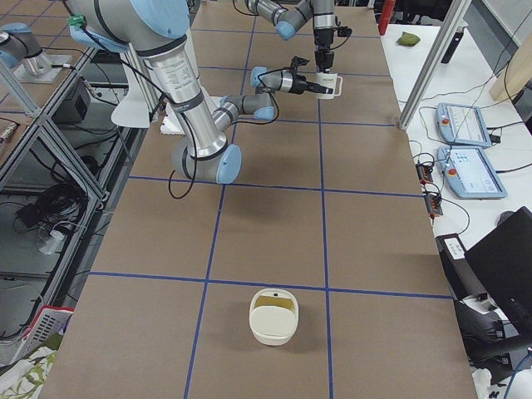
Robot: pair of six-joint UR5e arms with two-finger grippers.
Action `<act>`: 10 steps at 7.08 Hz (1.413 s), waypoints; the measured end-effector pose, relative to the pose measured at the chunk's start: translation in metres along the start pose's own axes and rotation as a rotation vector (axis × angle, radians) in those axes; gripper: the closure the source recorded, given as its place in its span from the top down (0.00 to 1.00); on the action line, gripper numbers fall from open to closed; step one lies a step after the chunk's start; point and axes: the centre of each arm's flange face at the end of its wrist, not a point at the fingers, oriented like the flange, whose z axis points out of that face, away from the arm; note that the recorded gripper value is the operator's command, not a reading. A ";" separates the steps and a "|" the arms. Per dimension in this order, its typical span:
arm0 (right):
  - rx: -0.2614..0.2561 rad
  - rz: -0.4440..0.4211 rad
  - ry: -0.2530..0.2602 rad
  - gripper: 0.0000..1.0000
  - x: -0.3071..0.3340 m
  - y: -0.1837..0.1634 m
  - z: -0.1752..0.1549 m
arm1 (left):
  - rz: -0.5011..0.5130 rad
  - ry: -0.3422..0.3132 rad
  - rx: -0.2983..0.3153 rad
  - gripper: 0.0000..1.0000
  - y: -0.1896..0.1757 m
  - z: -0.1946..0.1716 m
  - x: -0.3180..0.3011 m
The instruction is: Left arm hands cup to right arm to dump lemon
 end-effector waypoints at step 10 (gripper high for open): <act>0.016 0.016 -0.003 0.43 0.004 0.001 -0.001 | -0.001 -0.003 0.001 0.00 -0.001 0.001 -0.002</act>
